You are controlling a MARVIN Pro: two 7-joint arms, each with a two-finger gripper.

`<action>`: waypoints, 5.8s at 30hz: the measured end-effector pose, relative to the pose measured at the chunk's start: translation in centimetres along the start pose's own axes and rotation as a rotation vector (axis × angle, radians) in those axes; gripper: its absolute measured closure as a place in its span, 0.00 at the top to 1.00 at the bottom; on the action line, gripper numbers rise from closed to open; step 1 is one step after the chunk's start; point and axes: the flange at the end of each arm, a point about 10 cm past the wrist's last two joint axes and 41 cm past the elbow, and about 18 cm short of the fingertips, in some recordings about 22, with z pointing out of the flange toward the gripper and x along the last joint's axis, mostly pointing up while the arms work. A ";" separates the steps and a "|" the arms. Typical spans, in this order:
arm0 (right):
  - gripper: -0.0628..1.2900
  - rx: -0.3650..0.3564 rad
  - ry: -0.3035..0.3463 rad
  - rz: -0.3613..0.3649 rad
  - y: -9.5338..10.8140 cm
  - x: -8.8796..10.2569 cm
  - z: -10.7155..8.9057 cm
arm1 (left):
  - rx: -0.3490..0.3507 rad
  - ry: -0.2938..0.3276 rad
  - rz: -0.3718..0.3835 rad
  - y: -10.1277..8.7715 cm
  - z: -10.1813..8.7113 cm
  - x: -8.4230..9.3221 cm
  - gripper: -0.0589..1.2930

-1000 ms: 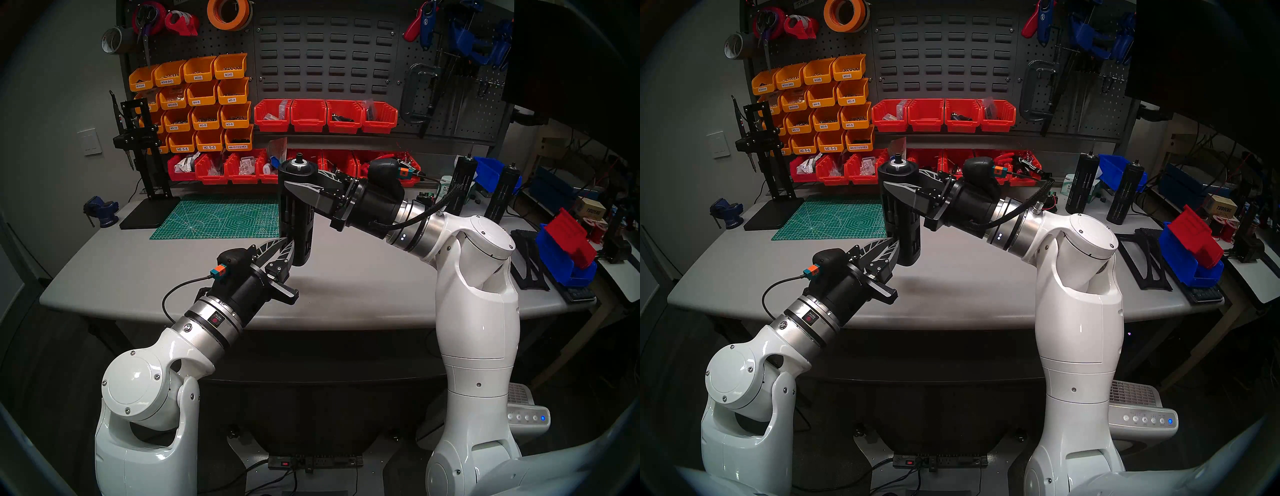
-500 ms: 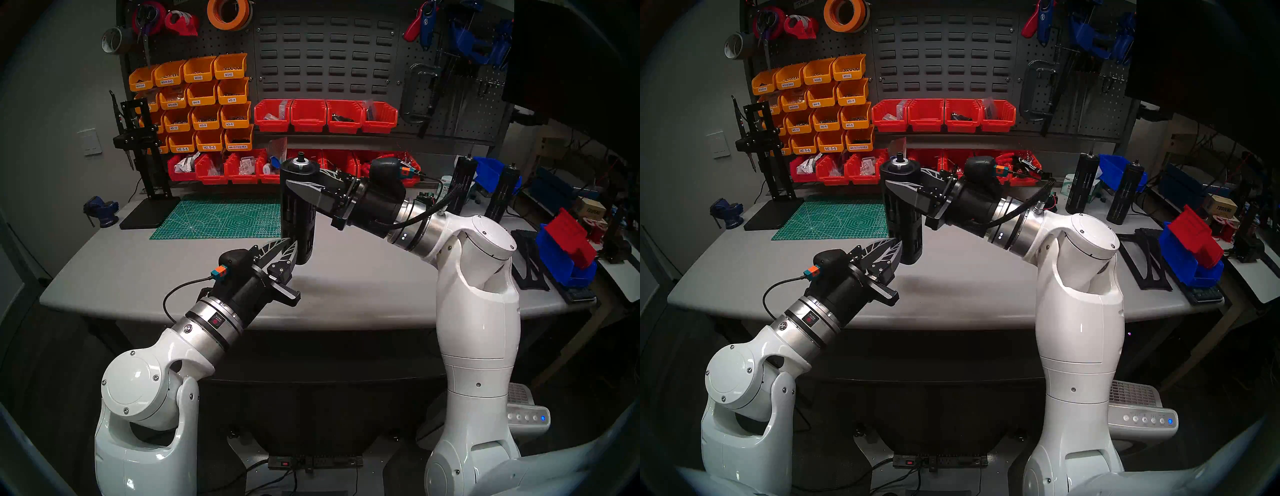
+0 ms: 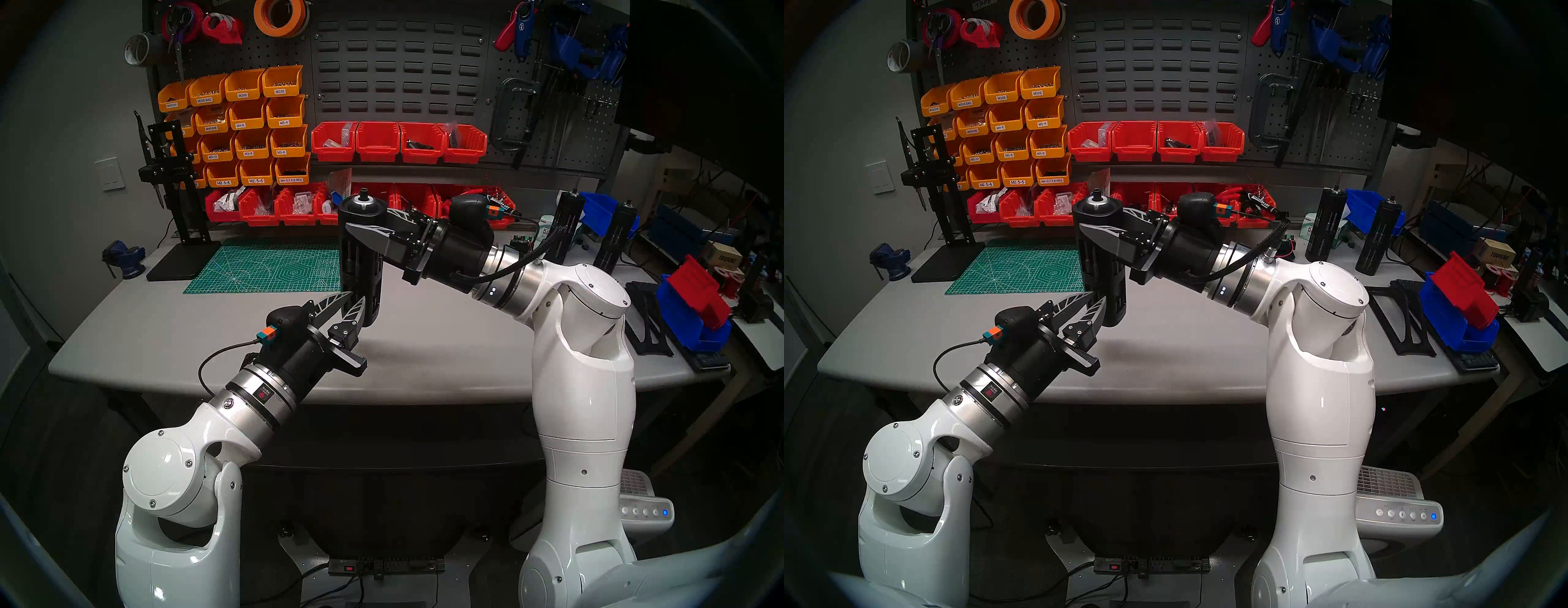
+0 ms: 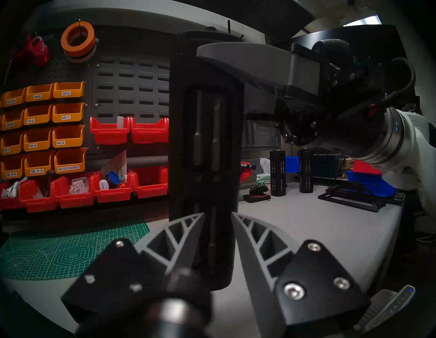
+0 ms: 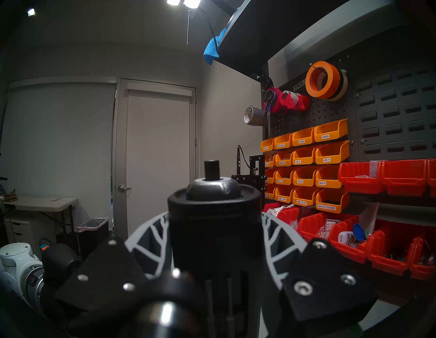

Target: Pick a screwdriver bit and insert it into the screwdriver

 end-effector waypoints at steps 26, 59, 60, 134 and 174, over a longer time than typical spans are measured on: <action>0.41 0.002 0.010 -0.004 -0.2 0.2 -0.1 | 0.027 -0.006 0.012 0.1 0.1 0.1 0.34; 0.37 -0.041 0.010 -0.011 0.3 0.3 -0.9 | 0.032 0.020 -0.008 0.2 0.0 0.0 0.03; 0.37 -0.043 0.009 -0.011 0.4 0.3 -1.0 | 0.033 0.021 -0.008 0.2 0.0 0.0 0.03; 0.37 -0.118 -0.106 0.066 1.2 -4.8 -4.6 | 0.160 0.179 0.075 -0.5 5.6 6.9 0.03; 0.36 -0.098 -0.123 0.023 3.0 -5.9 -2.3 | -0.020 0.065 -0.064 -2.2 7.1 10.2 0.03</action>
